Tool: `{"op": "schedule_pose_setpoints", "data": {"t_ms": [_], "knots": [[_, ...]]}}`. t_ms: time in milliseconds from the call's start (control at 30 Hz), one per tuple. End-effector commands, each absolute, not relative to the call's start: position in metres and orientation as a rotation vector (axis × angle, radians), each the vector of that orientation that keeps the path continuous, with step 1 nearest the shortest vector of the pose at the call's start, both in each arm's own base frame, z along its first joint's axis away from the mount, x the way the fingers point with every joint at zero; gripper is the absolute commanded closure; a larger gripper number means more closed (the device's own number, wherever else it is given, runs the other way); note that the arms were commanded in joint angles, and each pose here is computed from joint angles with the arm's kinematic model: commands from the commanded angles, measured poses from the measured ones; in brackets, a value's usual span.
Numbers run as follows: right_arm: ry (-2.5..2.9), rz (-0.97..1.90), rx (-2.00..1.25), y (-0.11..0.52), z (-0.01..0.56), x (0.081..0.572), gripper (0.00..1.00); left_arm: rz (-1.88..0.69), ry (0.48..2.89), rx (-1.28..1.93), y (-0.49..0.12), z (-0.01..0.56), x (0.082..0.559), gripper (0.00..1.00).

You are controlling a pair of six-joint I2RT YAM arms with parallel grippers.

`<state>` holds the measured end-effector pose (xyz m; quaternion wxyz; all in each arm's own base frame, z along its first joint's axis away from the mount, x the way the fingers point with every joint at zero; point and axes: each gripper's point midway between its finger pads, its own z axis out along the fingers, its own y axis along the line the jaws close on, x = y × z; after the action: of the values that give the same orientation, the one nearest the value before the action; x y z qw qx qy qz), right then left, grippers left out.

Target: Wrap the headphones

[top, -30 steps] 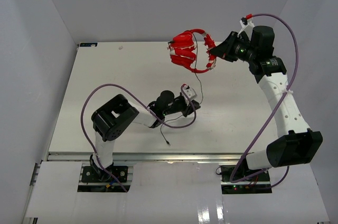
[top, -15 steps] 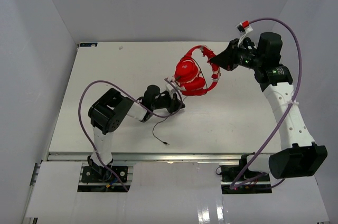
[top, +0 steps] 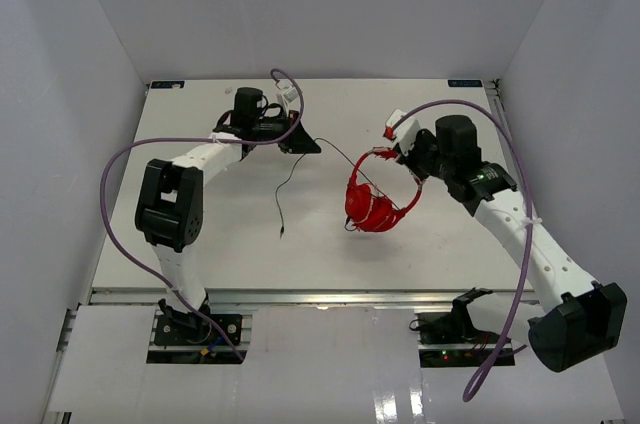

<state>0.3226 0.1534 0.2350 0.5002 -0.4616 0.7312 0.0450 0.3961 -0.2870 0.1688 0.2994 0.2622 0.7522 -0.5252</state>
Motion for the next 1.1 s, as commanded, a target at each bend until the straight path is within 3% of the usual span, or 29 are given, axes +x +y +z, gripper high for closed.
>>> {"op": "schedule_pose_setpoints", "data": {"t_ms": [0, 167, 400, 633, 667, 733, 800, 1067], "knots": [[1.717, -0.293, -0.824, 0.119, 0.265, 0.372, 0.92, -1.659, 2.098, 0.660, -0.304, 0.219, 0.340, 1.00], [1.762, -0.339, -0.507, 0.124, 0.263, 0.395, 0.92, -1.825, 2.103, 0.642, -0.336, 0.250, 0.306, 1.00], [1.854, -0.059, -0.189, 0.159, 0.252, 0.420, 0.92, -1.958, 2.021, 0.319, -0.371, 0.264, 0.289, 0.99], [1.953, 0.261, 0.007, 0.179, 0.256, 0.442, 0.92, -1.684, 2.009, 0.141, -0.403, 0.248, 0.300, 0.94], [1.973, 0.299, 0.034, 0.179, 0.255, 0.442, 0.92, -1.634, 1.995, 0.116, -0.404, 0.248, 0.304, 0.88], [1.992, 0.393, 0.057, 0.179, 0.259, 0.445, 0.92, -1.533, 1.974, 0.151, -0.408, 0.249, 0.303, 0.62], [2.001, 0.460, 0.076, 0.177, 0.264, 0.447, 0.92, -1.452, 1.941, 0.217, -0.410, 0.247, 0.300, 0.49], [1.998, 0.677, 0.088, 0.170, 0.300, 0.447, 0.92, -1.230, 1.750, 0.643, -0.426, 0.213, 0.256, 0.34]]}}
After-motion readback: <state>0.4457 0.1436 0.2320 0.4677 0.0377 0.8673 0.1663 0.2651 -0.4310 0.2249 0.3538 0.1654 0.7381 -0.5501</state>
